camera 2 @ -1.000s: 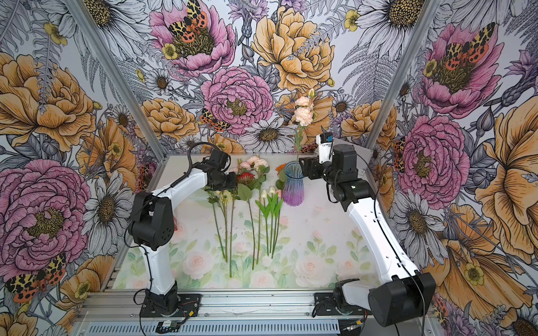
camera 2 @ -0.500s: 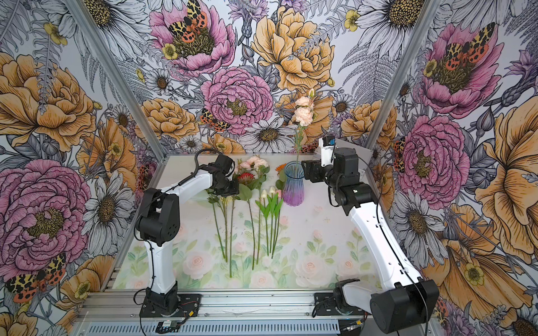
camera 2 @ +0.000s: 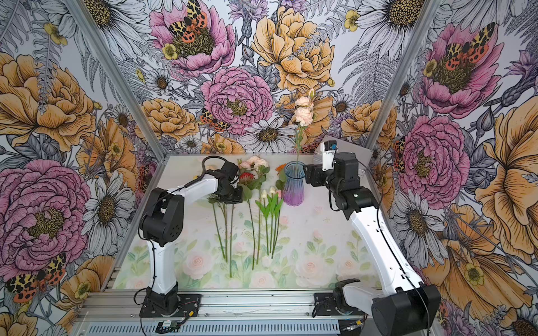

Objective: Place the pink flowers into the vase
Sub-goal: Pick up the flower at the center of the board.

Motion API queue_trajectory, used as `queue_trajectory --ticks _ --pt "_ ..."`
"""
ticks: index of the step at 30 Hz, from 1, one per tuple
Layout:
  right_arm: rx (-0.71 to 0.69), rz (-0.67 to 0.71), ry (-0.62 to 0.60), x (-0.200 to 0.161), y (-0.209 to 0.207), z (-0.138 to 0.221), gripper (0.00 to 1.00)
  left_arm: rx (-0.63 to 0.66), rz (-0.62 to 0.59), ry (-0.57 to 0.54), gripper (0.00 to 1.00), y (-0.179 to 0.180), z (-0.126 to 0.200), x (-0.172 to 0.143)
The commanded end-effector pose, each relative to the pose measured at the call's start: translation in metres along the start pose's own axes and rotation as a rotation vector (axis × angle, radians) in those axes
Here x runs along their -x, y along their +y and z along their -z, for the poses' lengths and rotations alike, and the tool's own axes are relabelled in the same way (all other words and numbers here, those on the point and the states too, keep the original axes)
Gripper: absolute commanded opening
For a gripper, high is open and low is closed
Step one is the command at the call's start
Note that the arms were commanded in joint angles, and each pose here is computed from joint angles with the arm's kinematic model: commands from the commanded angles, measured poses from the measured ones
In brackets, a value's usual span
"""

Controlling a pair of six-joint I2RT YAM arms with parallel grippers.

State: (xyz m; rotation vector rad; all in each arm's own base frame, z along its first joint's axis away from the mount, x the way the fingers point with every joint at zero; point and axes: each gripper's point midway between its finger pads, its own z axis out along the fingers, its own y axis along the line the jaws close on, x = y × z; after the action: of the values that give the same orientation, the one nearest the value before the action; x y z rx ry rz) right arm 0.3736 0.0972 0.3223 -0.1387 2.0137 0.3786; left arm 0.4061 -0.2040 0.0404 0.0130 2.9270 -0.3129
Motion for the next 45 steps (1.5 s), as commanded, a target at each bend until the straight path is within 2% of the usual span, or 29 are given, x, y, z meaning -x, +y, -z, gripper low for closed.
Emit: queue_trajectory --ticks 1,3,8,21,41,45 --pt "-0.006 -0.008 -0.011 0.002 0.001 0.002 0.78 0.057 -0.002 -0.013 0.31 0.005 -0.001 -0.005" --pt "-0.007 -0.006 -0.009 0.001 0.001 0.002 0.78 0.087 -0.004 -0.023 0.34 0.010 0.001 -0.007" --pt "-0.006 -0.004 -0.007 0.001 0.001 0.001 0.78 0.127 0.000 -0.051 0.35 0.019 0.009 -0.006" --pt "0.002 -0.007 -0.005 0.002 0.002 0.000 0.78 0.119 -0.033 -0.112 0.32 0.015 0.034 0.002" --pt "0.013 0.010 -0.023 0.008 0.006 0.005 0.78 0.218 -0.006 -0.072 0.31 0.038 0.010 0.002" --pt "0.062 0.033 -0.021 0.008 0.014 0.006 0.79 0.217 -0.005 -0.062 0.30 0.038 0.006 0.001"
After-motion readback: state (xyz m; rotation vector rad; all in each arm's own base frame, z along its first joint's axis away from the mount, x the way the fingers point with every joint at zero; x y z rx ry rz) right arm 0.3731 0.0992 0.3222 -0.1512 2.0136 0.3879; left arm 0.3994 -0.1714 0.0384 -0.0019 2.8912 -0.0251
